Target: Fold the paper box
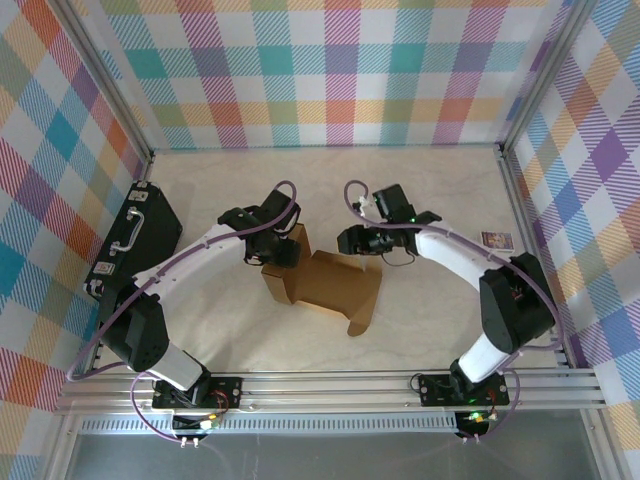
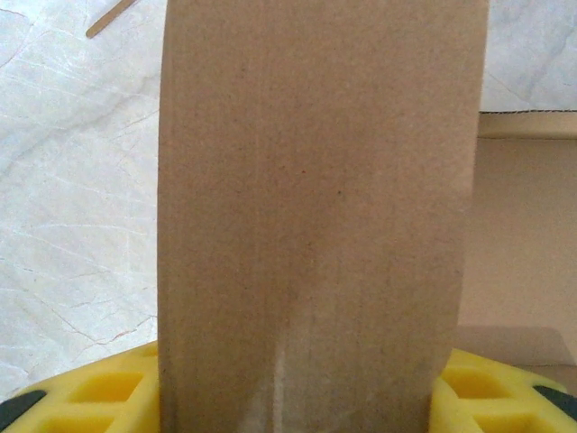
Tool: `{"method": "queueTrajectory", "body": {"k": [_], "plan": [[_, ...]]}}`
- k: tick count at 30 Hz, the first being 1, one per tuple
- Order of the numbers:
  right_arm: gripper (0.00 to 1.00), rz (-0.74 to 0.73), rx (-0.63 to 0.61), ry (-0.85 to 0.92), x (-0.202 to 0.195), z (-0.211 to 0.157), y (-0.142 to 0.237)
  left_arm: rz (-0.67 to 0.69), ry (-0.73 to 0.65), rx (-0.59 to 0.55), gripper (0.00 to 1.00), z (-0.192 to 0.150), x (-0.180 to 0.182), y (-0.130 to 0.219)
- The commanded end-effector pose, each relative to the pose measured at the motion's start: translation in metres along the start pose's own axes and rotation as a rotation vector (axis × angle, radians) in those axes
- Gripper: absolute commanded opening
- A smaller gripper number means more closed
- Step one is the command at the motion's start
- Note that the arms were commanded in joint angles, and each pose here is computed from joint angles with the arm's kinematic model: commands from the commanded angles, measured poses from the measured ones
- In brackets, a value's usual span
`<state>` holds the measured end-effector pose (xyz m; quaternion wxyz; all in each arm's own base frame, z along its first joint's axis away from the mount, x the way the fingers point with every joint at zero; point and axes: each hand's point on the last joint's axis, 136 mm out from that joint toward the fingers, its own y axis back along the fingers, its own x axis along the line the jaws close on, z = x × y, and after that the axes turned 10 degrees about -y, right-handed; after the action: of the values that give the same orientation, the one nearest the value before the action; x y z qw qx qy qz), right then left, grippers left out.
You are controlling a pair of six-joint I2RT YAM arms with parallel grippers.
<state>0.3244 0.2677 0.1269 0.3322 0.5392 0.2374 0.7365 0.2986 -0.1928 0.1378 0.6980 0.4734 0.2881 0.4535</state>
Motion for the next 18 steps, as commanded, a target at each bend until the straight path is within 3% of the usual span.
{"method": "queueTrajectory", "body": {"k": [1,18], "plan": [[0.46,-0.071,0.031,-0.02,-0.023,0.005,-0.013,-0.004,-0.017,0.074,0.5,-0.013,-0.001,-0.005],[0.48,-0.052,0.099,0.073,-0.039,-0.007,-0.038,0.0,-0.02,0.083,0.5,-0.014,-0.001,-0.008]]}}
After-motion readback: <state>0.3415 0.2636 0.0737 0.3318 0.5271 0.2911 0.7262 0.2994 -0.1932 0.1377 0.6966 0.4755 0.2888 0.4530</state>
